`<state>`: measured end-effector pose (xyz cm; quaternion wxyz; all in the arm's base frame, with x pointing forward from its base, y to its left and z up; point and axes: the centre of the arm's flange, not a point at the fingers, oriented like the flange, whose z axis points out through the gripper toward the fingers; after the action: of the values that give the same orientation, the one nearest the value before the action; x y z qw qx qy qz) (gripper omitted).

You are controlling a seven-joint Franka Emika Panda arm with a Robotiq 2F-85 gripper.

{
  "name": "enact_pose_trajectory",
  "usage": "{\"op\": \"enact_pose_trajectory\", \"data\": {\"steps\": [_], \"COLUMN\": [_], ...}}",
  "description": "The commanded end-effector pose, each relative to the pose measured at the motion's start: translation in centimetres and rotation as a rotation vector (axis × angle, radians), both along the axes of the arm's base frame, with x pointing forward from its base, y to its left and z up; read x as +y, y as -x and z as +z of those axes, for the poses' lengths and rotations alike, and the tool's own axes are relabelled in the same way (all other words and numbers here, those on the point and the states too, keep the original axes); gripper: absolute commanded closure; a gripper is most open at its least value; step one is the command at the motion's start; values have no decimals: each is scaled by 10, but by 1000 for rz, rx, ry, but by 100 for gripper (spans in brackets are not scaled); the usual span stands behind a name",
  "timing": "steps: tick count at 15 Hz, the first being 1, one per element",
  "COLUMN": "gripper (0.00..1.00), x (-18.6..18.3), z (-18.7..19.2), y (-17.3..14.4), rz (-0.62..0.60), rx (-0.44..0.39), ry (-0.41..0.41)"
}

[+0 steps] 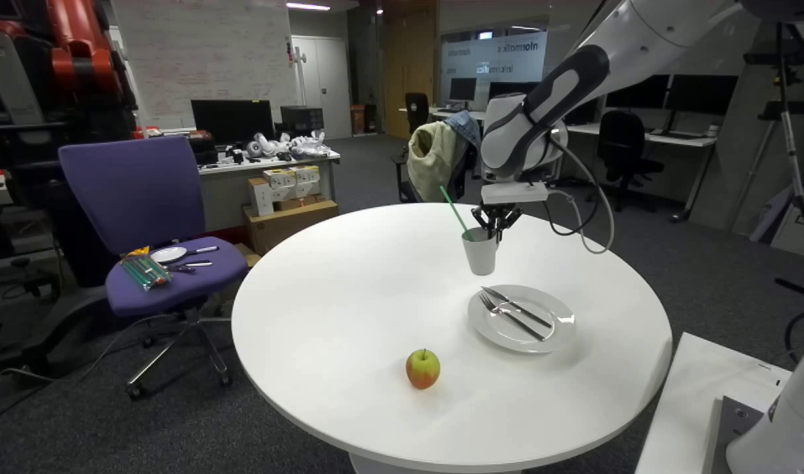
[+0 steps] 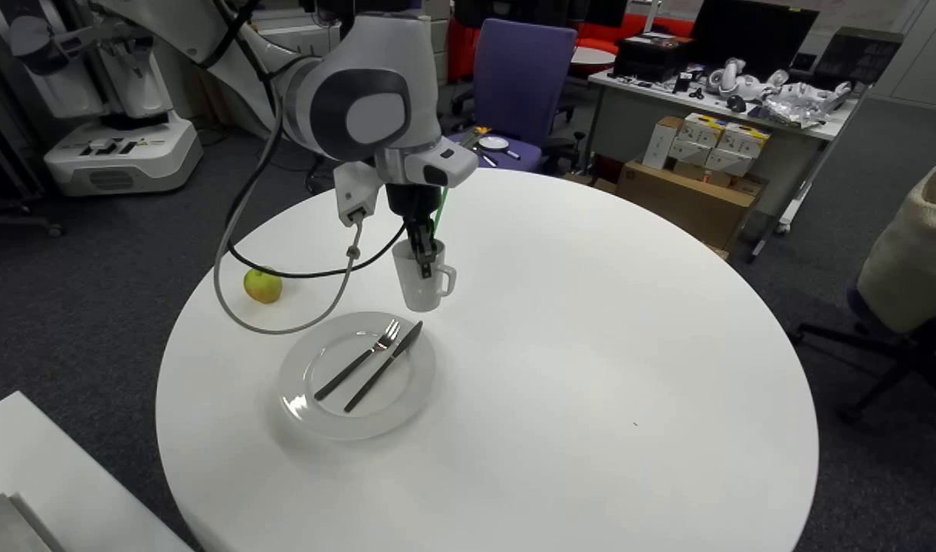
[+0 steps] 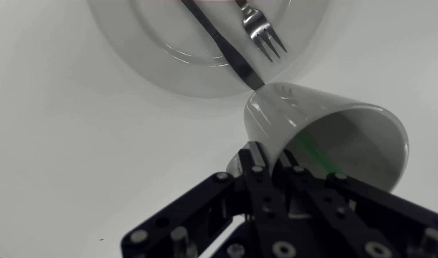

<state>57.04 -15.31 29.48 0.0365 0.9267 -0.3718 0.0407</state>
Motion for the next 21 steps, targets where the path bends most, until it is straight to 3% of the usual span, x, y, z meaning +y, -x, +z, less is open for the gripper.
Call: {"op": "enact_pose_trajectory", "data": {"steps": [1, 8, 15, 21], "gripper": [98, 98, 98, 98], "x": [-31, -92, -126, -150], "z": [16, 13, 9, -2], "y": [22, 34, 15, 0], "rz": [-23, -72, 41, 41], "rx": [-25, -21, 15, -4], "ry": [-19, -22, 9, 1]}}
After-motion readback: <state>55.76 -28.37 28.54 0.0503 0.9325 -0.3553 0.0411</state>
